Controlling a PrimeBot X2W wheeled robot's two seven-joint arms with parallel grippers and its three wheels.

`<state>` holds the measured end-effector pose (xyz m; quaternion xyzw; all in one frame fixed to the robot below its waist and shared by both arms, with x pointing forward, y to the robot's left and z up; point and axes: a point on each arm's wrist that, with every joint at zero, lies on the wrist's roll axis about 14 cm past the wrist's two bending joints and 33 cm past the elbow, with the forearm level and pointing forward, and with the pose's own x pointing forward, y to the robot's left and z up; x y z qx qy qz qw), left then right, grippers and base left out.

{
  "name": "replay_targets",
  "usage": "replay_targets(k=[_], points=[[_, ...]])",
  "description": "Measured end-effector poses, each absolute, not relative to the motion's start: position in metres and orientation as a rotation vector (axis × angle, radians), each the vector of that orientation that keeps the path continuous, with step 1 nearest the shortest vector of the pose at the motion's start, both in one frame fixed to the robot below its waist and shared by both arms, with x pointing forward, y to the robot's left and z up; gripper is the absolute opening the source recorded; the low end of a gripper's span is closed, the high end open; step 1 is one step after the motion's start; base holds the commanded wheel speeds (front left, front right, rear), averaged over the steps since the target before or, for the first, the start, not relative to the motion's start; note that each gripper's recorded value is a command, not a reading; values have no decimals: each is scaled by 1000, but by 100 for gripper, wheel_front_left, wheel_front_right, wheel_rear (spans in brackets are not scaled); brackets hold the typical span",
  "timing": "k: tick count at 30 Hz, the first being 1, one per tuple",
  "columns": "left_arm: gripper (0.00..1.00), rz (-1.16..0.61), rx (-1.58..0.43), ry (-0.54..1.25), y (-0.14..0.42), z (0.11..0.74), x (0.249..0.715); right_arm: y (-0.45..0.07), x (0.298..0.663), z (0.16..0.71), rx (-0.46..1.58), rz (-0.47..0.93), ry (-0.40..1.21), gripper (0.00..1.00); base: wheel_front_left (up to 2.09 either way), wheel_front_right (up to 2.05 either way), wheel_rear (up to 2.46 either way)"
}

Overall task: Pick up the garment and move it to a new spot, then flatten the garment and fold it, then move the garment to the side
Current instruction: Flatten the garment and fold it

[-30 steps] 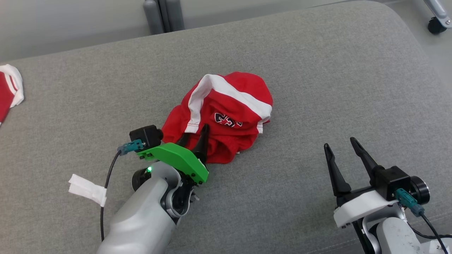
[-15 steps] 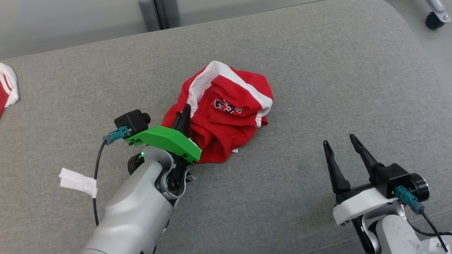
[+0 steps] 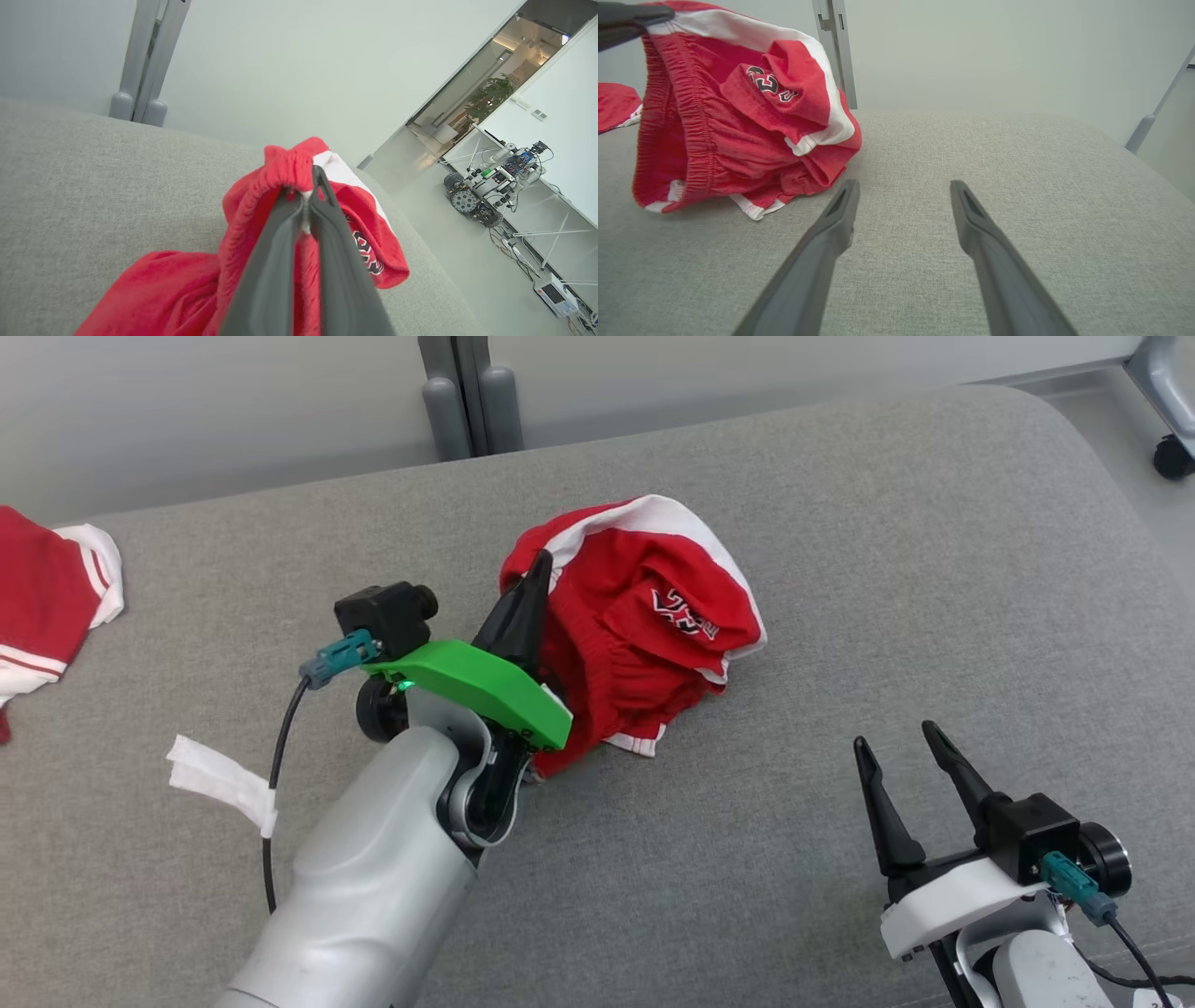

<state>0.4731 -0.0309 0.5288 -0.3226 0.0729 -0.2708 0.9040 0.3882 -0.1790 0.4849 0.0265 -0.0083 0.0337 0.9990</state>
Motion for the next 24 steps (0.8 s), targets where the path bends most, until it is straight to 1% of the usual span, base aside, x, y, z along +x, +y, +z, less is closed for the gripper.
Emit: replay_targets(k=[5, 10, 14, 16, 18, 20, 24], points=[[0, -694, -627, 44, -57, 575, 451, -173, 380, 490, 66, 83, -30, 100, 0, 0, 0], [0, -858, -611, -55, -91, 625, 422, -181, 373, 495, 67, 59, -45, 100, 0, 0, 0], [0, -951, -599, -76, -112, 646, 402, -191, 367, 494, 65, 27, -42, 100, 0, 0, 0], [0, -956, -577, -57, -114, 643, 400, -195, 367, 494, 63, 16, -42, 100, 0, 0, 0], [0, -924, -532, -26, -105, 629, 406, -197, 367, 493, 60, 11, -40, 100, 0, 0, 0], [0, -867, -474, 19, -87, 604, 415, -198, 368, 492, 60, 7, -37, 100, 0, 0, 0], [0, -752, -430, 117, -46, 558, 424, -200, 370, 491, 60, 0, -35, 100, 0, 0, 0]])
